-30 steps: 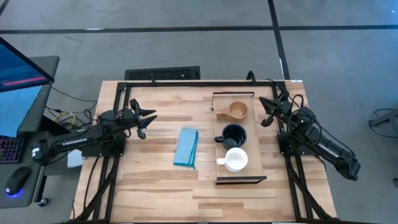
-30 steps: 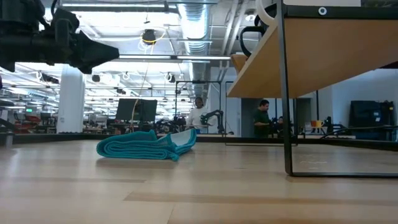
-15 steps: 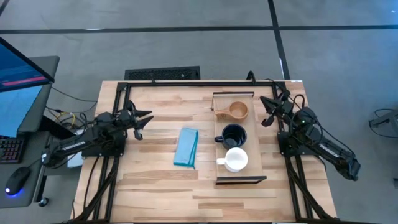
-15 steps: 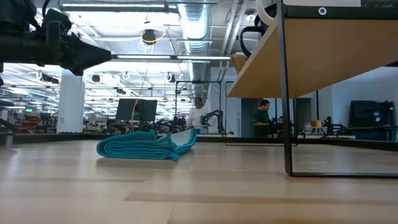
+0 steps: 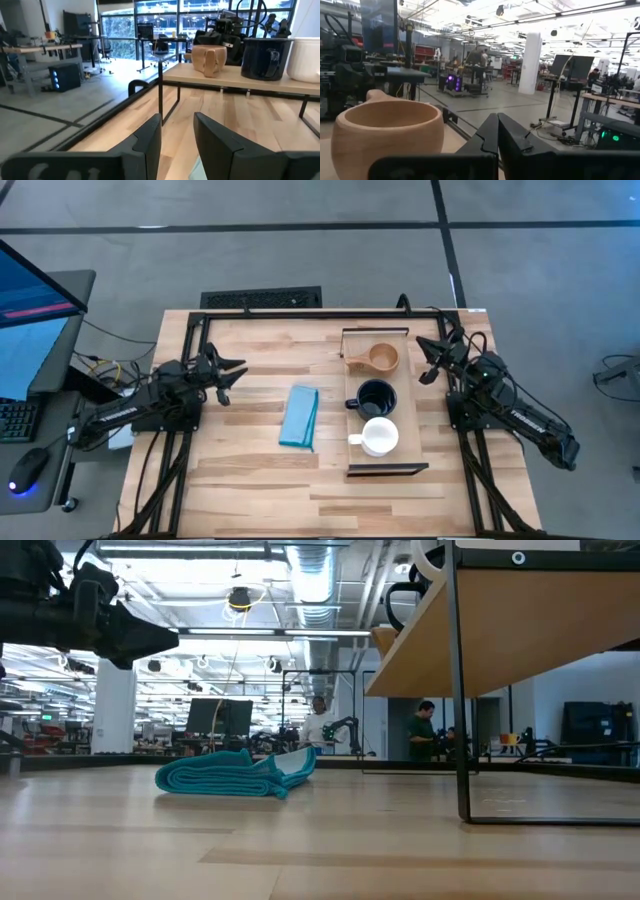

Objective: Stack small to large cups/mugs on shelf
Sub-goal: Return to Home Position

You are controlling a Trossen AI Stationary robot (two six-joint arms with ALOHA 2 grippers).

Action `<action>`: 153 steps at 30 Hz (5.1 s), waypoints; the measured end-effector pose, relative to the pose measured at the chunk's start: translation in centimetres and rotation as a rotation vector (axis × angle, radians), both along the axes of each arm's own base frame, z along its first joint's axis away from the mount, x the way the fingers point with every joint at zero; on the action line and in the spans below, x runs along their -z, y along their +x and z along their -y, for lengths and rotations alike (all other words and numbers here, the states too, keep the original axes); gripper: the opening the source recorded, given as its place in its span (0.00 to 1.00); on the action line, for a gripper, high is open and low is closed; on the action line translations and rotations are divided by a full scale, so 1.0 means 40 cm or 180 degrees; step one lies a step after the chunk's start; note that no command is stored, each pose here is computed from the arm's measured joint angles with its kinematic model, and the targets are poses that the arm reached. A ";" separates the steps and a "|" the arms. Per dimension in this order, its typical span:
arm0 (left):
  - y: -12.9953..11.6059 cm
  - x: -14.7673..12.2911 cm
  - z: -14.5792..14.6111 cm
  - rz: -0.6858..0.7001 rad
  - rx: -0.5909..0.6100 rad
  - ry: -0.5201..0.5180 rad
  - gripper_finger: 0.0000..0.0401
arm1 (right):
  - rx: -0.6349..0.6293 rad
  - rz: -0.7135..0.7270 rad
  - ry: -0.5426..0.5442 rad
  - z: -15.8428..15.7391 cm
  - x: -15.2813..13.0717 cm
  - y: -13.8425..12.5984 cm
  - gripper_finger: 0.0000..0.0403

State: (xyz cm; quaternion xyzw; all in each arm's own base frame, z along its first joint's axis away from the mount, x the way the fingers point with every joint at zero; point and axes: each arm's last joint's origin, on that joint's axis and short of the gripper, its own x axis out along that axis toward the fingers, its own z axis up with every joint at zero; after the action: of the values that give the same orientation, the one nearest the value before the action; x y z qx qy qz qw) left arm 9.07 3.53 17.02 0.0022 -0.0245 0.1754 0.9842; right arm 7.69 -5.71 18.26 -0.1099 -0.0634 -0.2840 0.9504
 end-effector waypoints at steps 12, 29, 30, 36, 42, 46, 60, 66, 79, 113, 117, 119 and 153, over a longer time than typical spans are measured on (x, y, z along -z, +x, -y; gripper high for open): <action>0.000 0.002 0.000 0.0025 0.0005 -0.0130 0.27 | 0.0000 0.0003 -0.0002 0.000 0.000 0.000 0.06; 0.000 0.003 -0.001 0.0047 -0.0029 -0.0218 0.27 | -0.0001 -0.0005 0.0004 0.000 0.001 0.000 0.06; 0.000 0.003 -0.001 0.0047 -0.0028 -0.0219 0.27 | -0.0001 -0.0005 0.0004 0.000 0.001 0.000 0.06; 0.000 0.003 -0.001 0.0047 -0.0028 -0.0221 0.27 | -0.0001 -0.0005 0.0004 0.000 0.001 0.000 0.06; 0.000 0.003 -0.001 0.0047 -0.0028 -0.0221 0.27 | -0.0001 -0.0006 0.0005 0.000 0.001 0.000 0.06; 0.000 0.003 -0.001 0.0047 -0.0029 -0.0221 0.27 | -0.0001 -0.0006 0.0005 0.000 0.001 0.000 0.06; 0.000 0.003 -0.001 0.0046 -0.0028 -0.0221 0.27 | -0.0001 -0.0006 0.0005 0.000 0.001 0.000 0.06; 0.000 0.003 -0.001 0.0045 -0.0028 -0.0221 0.27 | -0.0003 -0.0006 0.0005 0.000 0.001 0.000 0.06; 0.000 0.003 -0.001 0.0046 -0.0028 -0.0221 0.27 | -0.0002 -0.0006 0.0005 0.000 0.001 0.000 0.06; 0.000 0.003 -0.001 0.0047 -0.0028 -0.0222 0.27 | -0.0003 -0.0006 0.0006 0.000 0.001 0.000 0.06; 0.000 0.003 -0.001 0.0047 -0.0028 -0.0222 0.27 | -0.0003 -0.0006 0.0006 0.000 0.001 0.000 0.06; 0.000 0.003 -0.001 0.0047 -0.0027 -0.0222 0.27 | -0.0003 -0.0006 0.0006 0.000 0.001 0.000 0.06; 0.000 0.003 -0.001 0.0047 -0.0026 -0.0222 0.27 | -0.0003 -0.0006 0.0006 0.000 0.001 0.000 0.06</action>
State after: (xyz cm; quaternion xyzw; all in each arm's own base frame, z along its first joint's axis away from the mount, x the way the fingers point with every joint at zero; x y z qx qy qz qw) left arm 9.07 3.56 16.90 -0.0333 -0.0256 0.1802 0.9827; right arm 7.70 -5.71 18.22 -0.1093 -0.0623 -0.2834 0.9507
